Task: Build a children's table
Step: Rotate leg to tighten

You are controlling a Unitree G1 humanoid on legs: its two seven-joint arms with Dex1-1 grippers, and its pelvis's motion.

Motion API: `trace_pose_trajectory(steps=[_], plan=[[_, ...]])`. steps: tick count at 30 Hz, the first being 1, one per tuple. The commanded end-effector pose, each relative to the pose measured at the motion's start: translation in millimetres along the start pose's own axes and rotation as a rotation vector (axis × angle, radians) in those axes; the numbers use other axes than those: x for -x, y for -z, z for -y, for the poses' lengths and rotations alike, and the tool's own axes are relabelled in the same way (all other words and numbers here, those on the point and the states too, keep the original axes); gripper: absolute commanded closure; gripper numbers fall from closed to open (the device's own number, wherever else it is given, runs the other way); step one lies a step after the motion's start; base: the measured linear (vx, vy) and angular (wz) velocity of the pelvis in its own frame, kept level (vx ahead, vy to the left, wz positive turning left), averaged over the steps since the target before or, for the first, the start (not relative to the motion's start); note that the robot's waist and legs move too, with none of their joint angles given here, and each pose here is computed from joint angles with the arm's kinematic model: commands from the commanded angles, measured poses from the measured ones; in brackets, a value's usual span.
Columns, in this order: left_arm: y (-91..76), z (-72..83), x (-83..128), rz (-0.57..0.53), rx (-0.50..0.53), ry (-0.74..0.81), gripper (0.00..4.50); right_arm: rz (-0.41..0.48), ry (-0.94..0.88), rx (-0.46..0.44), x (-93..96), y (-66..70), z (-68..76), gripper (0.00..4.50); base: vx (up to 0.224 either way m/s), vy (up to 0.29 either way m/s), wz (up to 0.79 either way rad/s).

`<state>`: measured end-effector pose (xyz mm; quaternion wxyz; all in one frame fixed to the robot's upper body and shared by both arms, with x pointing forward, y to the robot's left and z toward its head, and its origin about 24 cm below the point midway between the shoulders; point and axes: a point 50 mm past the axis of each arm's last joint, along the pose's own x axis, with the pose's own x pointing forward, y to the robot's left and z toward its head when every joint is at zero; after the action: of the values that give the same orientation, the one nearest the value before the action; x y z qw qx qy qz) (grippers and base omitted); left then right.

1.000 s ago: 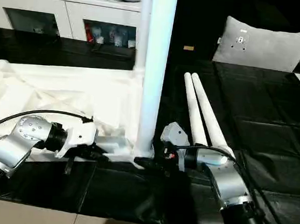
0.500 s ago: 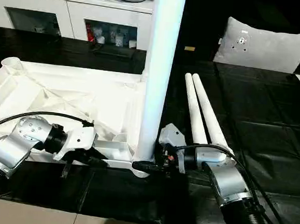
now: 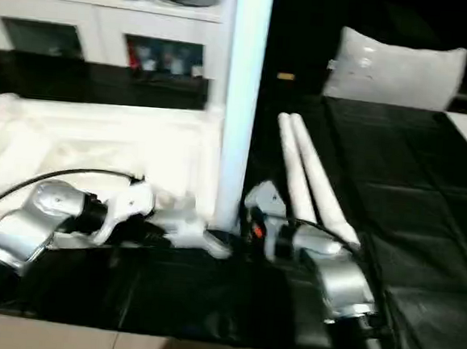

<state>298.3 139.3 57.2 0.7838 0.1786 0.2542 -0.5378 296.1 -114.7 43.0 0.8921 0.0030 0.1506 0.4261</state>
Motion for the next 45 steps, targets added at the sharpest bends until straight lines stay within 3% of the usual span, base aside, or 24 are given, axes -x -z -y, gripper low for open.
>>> trace_pose_trajectory(steps=[1,5,7,10,14,19,20,28,31,32,37,38,43,45], plan=[[-26.8,-12.3,0,0.104,0.032,-0.203,4.50,0.028,-0.034,-0.113,-28.5,-1.5,-23.5,1.85,0.000,0.000,0.00],[-52.1,-20.2,-17,0.185,0.097,-0.401,4.50,0.028,0.152,-0.235,-45.8,-4.1,-20.3,1.85,0.000,0.000,0.00],[-62.0,-19.1,-24,0.213,0.106,-0.421,4.50,0.024,0.193,-0.262,-48.4,-2.7,-18.4,1.85,0.000,0.000,0.00],[-71.6,-15.5,-35,0.214,0.028,-0.380,4.50,0.064,0.255,-0.279,-45.2,-2.8,-13.1,1.42,0.000,0.000,0.00],[-65.7,-17.7,-34,0.178,-0.058,-0.351,4.50,0.085,0.314,-0.216,-37.4,-3.8,-6.6,1.06,0.000,0.000,0.00],[-60.0,-22.7,-30,0.165,-0.074,-0.348,4.50,0.112,0.328,-0.189,-28.4,-6.4,-3.5,0.62,0.000,0.000,0.00],[-57.9,-26.0,-29,0.158,-0.099,-0.341,4.50,0.134,0.367,-0.150,-21.7,-8.8,0.0,0.53,0.000,0.000,0.00],[-60.1,-42.8,-35,0.171,-0.174,-0.356,4.50,0.254,0.476,-0.113,1.4,-23.0,4.8,0.05,0.000,0.000,0.00],[-68.8,-49.0,-39,0.211,-0.153,-0.385,4.50,0.266,0.518,-0.119,5.7,-24.8,5.9,0.05,0.000,0.000,0.00],[-70.9,-50.3,-40,0.217,-0.155,-0.389,3.95,0.265,0.525,-0.125,6.3,-24.9,5.9,0.00,0.000,0.000,0.00],[-76.8,-51.9,-43,0.267,-0.127,-0.386,3.87,0.289,0.492,-0.106,7.4,-31.5,3.4,0.00,0.000,0.000,0.00],[-74.5,-52.9,-42,0.280,-0.108,-0.386,3.67,0.301,0.467,-0.097,8.5,-36.9,3.1,0.00,0.000,0.000,0.00],[-65.8,-53.1,-37,0.299,-0.059,-0.358,3.67,0.299,0.406,-0.053,10.9,-46.1,4.2,0.00,0.000,0.000,0.00],[-49.3,-50.4,-24,0.286,-0.027,-0.334,3.67,0.294,0.351,-0.032,12.1,-52.8,7.3,0.00,0.000,0.000,0.00]])
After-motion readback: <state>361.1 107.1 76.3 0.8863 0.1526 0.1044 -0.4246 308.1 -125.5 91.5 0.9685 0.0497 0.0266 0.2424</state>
